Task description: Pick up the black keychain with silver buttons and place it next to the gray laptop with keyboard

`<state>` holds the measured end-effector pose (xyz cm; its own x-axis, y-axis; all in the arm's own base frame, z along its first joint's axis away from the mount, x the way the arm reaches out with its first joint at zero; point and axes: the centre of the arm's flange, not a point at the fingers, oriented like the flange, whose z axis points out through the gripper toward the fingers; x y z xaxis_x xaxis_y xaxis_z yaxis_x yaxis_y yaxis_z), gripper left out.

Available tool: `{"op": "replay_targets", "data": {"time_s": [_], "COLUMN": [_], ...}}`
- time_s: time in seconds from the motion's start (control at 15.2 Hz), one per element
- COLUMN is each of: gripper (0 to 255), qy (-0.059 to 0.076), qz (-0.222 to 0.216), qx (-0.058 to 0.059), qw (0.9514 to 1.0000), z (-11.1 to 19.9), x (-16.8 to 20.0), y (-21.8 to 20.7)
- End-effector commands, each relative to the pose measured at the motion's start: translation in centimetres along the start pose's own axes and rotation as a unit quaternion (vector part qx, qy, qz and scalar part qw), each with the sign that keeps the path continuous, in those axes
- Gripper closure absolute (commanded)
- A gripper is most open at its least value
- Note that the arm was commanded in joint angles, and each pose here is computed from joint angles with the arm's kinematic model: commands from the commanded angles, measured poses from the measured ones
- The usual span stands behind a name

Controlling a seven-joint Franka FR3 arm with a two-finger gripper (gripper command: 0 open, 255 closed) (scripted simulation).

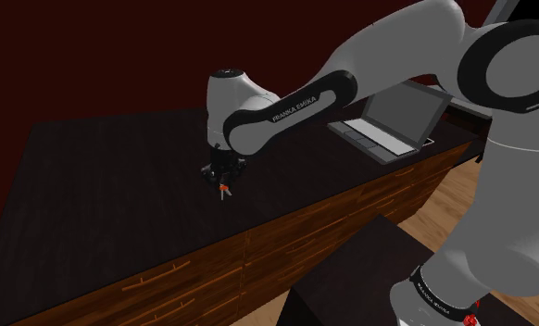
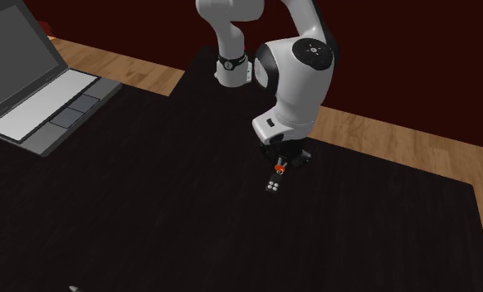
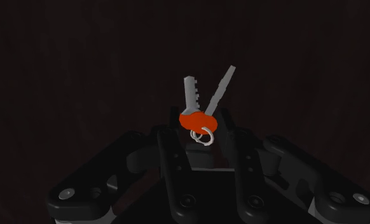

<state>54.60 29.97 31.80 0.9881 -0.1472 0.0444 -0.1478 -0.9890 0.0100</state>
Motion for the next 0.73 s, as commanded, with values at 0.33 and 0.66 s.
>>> {"op": "replay_targets", "data": {"time_s": [0.33,0.66], "gripper": [255,255], "qy": [-0.002,-0.002], "qz": [0.001,0.001], "qx": [-0.001,-0.001], "qw": [1.0,1.0], "z": [-2.3,-5.0], "x": [0.1,0.2], "y": [0.4,0.4]}}
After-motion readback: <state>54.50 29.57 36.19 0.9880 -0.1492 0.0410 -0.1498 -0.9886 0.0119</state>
